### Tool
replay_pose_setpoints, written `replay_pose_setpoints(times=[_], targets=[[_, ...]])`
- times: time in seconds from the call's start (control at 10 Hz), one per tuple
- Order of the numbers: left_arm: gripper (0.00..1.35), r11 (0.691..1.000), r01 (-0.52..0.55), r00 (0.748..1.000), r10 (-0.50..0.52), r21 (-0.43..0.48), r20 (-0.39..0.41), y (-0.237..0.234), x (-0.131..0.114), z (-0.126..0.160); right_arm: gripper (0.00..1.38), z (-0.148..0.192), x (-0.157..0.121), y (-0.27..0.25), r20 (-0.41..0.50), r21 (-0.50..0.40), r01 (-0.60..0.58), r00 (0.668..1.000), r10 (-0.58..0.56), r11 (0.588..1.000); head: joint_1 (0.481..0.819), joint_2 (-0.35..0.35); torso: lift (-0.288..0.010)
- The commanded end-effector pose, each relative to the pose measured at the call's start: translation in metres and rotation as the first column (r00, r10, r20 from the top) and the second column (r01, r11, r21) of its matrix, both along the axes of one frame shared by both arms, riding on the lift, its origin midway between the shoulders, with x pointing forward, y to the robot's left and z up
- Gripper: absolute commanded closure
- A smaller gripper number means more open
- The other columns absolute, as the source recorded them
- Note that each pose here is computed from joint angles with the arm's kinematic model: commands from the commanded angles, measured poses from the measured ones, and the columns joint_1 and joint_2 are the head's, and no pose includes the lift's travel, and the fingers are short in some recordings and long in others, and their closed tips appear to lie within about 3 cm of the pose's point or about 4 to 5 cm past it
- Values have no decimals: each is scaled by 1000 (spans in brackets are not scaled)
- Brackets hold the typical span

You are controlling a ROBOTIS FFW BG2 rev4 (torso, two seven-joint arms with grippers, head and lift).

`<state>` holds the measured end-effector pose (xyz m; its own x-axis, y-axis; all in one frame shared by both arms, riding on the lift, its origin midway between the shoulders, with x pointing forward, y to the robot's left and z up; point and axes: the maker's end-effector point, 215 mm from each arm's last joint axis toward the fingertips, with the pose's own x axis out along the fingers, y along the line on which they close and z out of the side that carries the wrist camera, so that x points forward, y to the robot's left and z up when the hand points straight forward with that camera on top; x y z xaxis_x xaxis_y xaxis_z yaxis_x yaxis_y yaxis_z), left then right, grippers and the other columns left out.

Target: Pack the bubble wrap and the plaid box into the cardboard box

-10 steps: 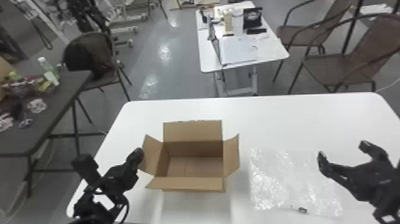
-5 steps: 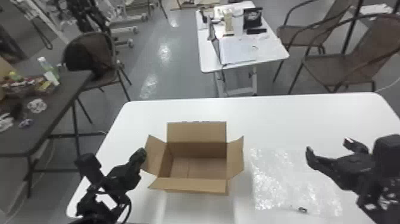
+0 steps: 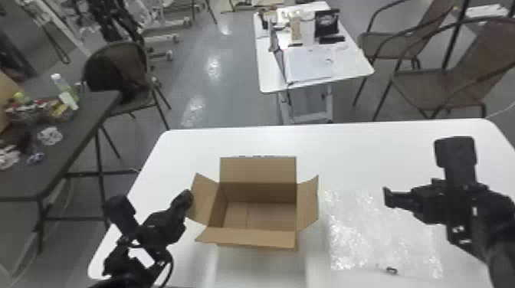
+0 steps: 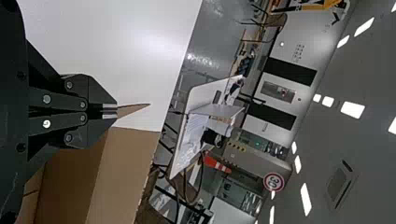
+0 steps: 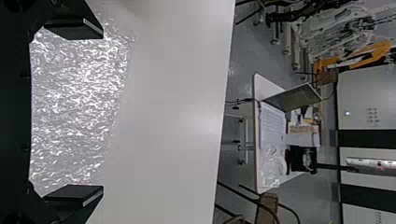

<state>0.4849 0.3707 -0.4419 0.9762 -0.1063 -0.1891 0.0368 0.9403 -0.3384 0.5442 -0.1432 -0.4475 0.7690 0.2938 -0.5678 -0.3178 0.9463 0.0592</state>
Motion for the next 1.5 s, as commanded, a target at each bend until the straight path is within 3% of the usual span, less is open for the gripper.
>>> replay_pose_setpoints(times=[0.0, 0.2, 0.4, 0.7, 0.9, 1.1, 1.4], targets=[[1171, 1000, 5, 1000, -5, 4, 3, -3, 3, 1, 130, 1, -5, -8, -129, -57, 28, 991, -36, 998, 695, 241, -18], [1171, 1000, 8, 1000, -8, 8, 2, -5, 4, 1, 130, 1, -10, -24, -225, -112, 56, 971, -80, 992, 695, 222, -18], [1171, 1000, 12, 1000, -12, 9, 0, -6, 4, 1, 130, -32, -31, -27, -375, -133, 40, 923, -88, 990, 695, 213, -18], [1171, 1000, 16, 1000, -16, 20, -7, -8, 4, -1, 125, -63, -49, -23, -511, -116, 19, 856, -76, 993, 695, 215, -18], [1171, 999, 21, 1000, -21, 28, -3, -10, 6, 1, 125, -75, -44, -19, -547, -128, 1, 834, -72, 992, 695, 220, -18], [1171, 999, 34, 999, -34, 35, -1, -16, 10, 2, 124, -103, -50, -6, -636, -39, -17, 772, -11, 999, 695, 226, -18], [1171, 999, 37, 999, -36, 39, -9, -18, 10, -1, 124, -117, -48, -2, -670, -86, -83, 743, 4, 993, 695, 228, -18]])
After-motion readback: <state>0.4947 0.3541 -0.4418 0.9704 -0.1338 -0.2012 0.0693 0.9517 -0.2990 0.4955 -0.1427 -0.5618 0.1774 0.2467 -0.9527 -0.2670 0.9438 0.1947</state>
